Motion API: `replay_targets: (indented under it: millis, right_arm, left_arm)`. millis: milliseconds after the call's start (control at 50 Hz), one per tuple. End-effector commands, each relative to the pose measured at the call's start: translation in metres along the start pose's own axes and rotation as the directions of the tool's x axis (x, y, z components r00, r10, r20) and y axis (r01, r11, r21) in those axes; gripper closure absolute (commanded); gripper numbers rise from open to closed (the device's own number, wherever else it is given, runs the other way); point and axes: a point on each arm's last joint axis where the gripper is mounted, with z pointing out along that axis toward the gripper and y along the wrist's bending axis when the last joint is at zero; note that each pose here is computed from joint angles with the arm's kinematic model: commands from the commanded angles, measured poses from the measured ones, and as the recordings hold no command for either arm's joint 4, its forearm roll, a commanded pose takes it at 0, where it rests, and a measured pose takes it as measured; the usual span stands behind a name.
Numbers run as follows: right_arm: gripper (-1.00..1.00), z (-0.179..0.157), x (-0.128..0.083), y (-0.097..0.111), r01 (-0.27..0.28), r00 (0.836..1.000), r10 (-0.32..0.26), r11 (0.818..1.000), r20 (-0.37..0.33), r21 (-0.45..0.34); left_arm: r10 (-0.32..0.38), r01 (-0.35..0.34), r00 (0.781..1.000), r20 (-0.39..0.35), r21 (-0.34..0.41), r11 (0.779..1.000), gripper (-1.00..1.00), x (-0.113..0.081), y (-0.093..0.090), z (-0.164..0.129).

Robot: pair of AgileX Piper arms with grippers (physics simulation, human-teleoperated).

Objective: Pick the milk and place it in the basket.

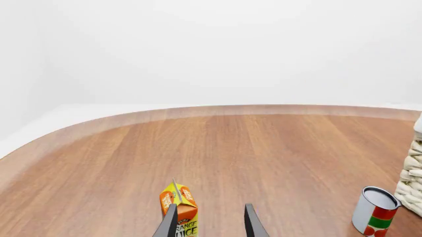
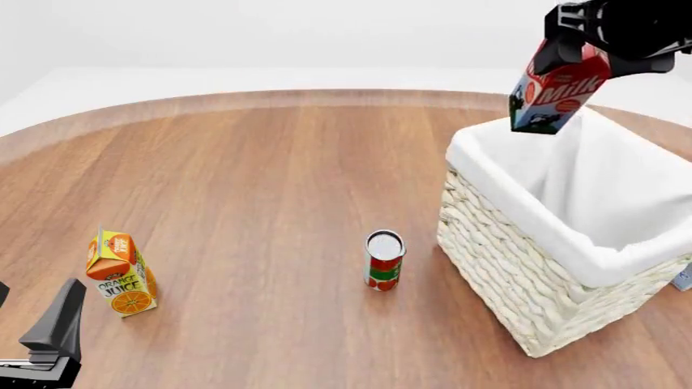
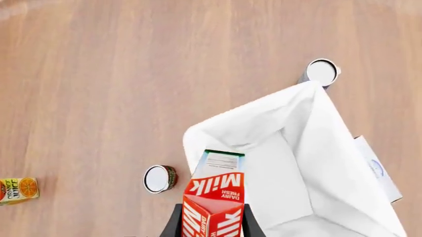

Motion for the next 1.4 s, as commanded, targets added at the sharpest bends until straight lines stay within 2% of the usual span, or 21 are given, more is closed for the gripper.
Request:
replay_targets:
  millis: [20,300,460,840,1180,1400]
  right_arm:
    - [1.0,-0.008,0.009,-0.02,-0.06,0.998,0.06,0.997,0.0,0.044]
    - [1.0,0.002,0.023,-0.042,-0.134,0.989,0.14,0.985,-0.047,0.105]
    - [1.0,0.007,0.026,-0.046,-0.165,0.983,0.174,0.979,-0.066,0.121]
    - [1.0,0.034,0.036,-0.056,-0.192,0.972,0.209,0.97,-0.105,0.147]
    - [1.0,0.055,0.049,-0.07,-0.239,0.957,0.263,0.954,-0.123,0.182]
    - [1.0,0.068,0.048,-0.079,-0.252,0.951,0.28,0.947,-0.13,0.197]
  left_arm:
    - [0.0,0.0,1.0,0.0,0.0,1.0,-1.0,0.0,0.0,0.0]
    - [0.0,0.0,1.0,0.0,0.0,1.0,-1.0,0.0,0.0,0.0]
    - [0.0,0.0,1.0,0.0,0.0,1.0,-1.0,0.0,0.0,0.0]
    - [0.0,0.0,1.0,0.0,0.0,1.0,-1.0,0.0,0.0,0.0]
    - [0.0,0.0,1.0,0.0,0.0,1.0,-1.0,0.0,0.0,0.0]
    - [0.0,0.0,1.0,0.0,0.0,1.0,-1.0,0.0,0.0,0.0]
